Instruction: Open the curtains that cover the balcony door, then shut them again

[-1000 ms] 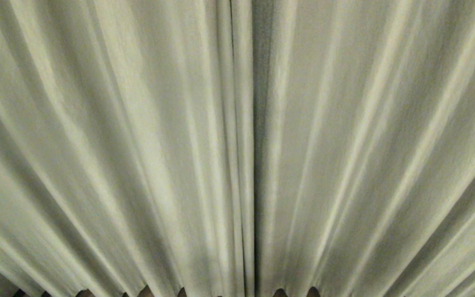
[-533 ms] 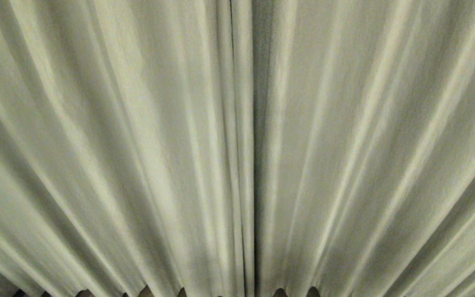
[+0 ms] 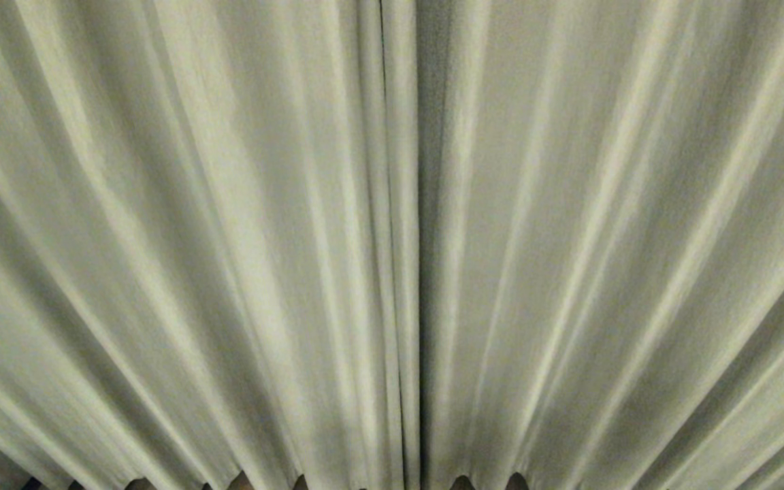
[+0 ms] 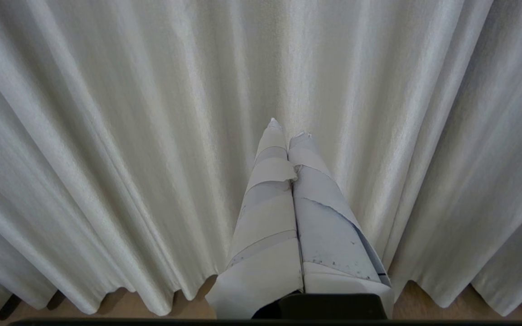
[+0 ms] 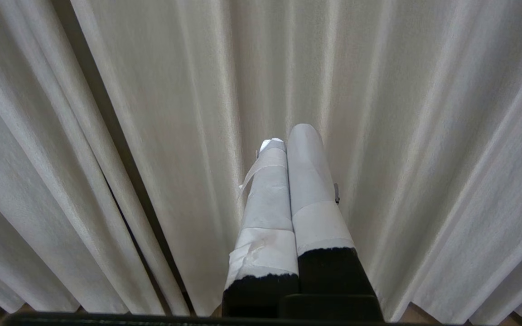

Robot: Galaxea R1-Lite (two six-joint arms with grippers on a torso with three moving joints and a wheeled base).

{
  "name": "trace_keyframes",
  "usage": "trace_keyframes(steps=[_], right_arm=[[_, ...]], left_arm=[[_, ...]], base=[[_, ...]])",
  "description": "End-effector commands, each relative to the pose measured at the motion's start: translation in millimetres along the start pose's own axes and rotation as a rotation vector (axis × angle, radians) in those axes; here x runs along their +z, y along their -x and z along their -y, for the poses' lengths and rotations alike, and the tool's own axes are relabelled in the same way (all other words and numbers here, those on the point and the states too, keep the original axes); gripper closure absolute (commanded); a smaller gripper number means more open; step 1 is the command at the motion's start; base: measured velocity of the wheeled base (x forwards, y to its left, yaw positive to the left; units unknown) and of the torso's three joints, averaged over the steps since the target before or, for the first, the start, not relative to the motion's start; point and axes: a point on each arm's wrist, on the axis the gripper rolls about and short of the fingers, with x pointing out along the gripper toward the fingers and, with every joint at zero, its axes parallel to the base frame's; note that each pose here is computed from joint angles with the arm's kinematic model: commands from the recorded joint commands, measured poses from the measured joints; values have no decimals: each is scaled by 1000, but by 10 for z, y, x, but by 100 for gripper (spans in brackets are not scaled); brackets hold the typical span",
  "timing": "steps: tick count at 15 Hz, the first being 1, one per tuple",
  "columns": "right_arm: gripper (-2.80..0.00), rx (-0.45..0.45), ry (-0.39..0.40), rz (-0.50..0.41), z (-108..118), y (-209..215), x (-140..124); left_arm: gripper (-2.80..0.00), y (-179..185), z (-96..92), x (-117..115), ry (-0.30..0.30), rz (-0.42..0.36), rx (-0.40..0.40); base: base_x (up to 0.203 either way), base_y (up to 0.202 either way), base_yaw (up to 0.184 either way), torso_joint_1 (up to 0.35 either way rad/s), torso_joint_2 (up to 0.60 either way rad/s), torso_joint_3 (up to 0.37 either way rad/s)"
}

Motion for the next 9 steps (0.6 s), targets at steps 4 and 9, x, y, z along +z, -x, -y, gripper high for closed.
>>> trace_keyframes(steps=[4, 9], right_arm=[[0, 1, 0, -1, 0, -1, 1], [0, 1, 0, -1, 0, -1, 1]], left_arm=[[0, 0, 0, -1, 1, 0, 1], [0, 0, 0, -1, 1, 0, 1]], base=[[0, 0, 0, 0, 0, 0], [0, 0, 0, 0, 0, 0]])
